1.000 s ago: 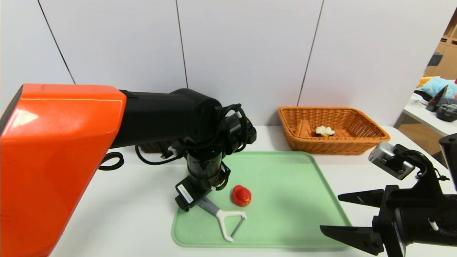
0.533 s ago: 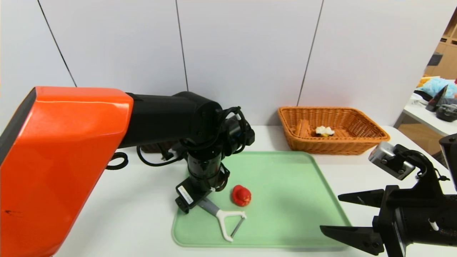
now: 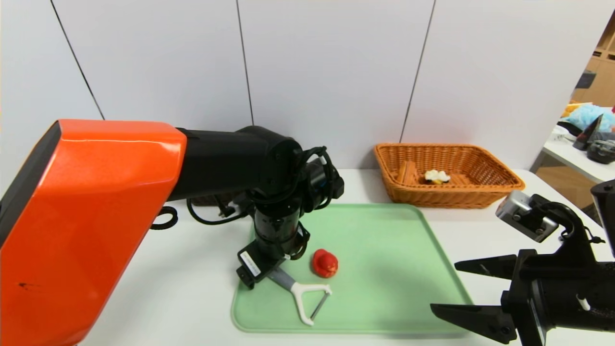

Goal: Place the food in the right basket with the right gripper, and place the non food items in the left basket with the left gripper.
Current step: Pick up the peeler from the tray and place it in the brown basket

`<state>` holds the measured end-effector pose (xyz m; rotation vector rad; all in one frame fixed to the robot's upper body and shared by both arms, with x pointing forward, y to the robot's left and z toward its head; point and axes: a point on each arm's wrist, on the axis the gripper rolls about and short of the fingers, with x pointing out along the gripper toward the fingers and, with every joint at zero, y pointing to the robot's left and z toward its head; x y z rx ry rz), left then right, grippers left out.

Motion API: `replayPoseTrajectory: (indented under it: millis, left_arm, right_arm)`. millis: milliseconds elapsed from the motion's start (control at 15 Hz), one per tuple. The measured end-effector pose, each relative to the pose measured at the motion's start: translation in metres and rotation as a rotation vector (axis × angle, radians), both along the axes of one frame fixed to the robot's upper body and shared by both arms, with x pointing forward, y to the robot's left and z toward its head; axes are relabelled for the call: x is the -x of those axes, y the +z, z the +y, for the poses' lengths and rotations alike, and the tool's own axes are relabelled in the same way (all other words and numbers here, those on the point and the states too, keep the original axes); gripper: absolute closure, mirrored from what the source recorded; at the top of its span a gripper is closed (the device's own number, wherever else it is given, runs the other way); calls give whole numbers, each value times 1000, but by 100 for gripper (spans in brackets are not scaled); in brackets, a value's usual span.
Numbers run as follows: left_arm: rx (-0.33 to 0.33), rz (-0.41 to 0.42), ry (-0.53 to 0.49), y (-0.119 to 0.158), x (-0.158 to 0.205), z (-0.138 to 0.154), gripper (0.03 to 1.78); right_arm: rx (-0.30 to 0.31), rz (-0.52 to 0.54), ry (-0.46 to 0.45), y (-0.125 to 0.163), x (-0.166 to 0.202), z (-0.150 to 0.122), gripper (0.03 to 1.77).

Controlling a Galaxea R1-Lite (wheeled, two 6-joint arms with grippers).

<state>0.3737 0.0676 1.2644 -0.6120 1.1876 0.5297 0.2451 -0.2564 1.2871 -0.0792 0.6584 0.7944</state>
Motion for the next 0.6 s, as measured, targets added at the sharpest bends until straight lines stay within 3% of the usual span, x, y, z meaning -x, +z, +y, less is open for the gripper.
replayPoseTrajectory:
  millis: [600]
  left_arm:
    - [-22,23,-13,-3,3,-9,12]
  right_arm:
    - [0,-1,-1,0,-1,0,10]
